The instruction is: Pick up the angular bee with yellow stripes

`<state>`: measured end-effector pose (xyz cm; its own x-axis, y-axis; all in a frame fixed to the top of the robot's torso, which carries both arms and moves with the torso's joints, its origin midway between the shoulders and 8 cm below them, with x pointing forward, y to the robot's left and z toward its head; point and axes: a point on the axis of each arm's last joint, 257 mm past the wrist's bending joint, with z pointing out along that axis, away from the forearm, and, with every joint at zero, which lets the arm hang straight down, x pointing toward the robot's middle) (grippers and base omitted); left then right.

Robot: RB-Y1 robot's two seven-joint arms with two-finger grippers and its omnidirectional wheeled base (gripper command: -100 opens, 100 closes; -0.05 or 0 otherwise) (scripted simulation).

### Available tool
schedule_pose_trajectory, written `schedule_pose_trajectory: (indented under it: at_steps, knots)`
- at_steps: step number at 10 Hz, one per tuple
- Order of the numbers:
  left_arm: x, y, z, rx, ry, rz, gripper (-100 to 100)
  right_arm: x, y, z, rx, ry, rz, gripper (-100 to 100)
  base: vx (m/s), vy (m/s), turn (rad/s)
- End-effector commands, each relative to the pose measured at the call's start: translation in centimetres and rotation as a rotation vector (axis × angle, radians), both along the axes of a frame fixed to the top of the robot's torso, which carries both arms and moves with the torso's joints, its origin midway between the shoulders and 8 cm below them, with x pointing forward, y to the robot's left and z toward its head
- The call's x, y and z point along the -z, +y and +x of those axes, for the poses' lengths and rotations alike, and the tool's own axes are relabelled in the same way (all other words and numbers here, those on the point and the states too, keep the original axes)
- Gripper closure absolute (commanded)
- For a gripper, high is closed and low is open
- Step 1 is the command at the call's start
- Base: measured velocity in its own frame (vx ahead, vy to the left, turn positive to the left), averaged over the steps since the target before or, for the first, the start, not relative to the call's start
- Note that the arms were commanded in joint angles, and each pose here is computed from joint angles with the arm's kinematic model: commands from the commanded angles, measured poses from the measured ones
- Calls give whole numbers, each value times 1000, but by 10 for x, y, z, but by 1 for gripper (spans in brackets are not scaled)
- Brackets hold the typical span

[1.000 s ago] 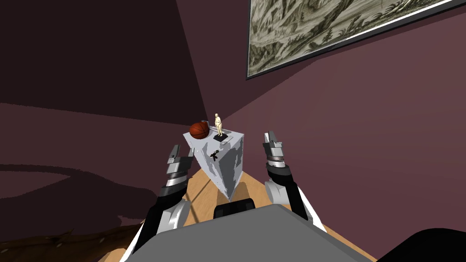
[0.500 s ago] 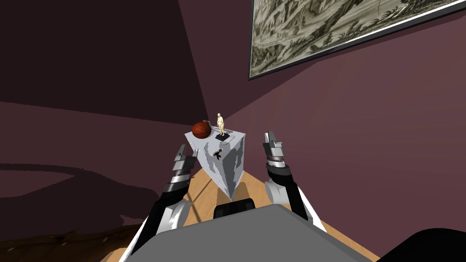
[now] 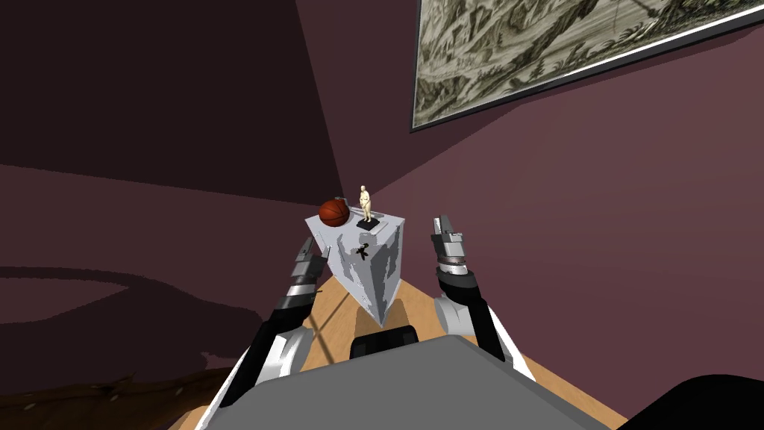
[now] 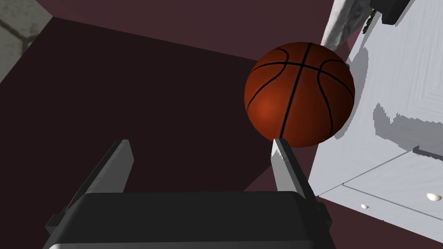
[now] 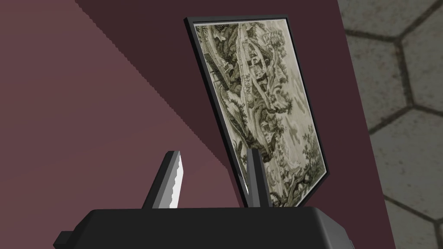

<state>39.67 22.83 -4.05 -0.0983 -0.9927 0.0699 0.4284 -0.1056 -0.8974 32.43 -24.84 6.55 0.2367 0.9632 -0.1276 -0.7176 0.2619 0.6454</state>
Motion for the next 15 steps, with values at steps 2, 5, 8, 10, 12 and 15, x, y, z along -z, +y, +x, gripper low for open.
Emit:
schedule_pose_trajectory:
  at_steps: [2, 5, 8, 10, 12, 15]
  knots:
    - [14, -10, 10, 28, 68, -9, -100, 0, 0, 0, 0, 0, 0, 0, -16, 75, -26]
    - [28, -15, 16, 42, 131, -12, -100, 0, 0, 0, 0, 0, 0, 0, -19, 61, -16]
    - [43, -24, 25, 70, 202, -24, -100, 0, 0, 0, 0, 0, 0, 0, -14, 54, -22]
    - [53, -30, 29, 85, 246, -31, -100, 0, 0, 0, 0, 0, 0, 0, -10, 54, -24]
    - [62, -35, 33, 99, 289, -37, -100, 0, 0, 0, 0, 0, 0, 0, -24, 54, -23]
    - [73, -41, 37, 114, 339, -43, -100, 0, 0, 0, 0, 0, 0, 0, -15, 47, -26]
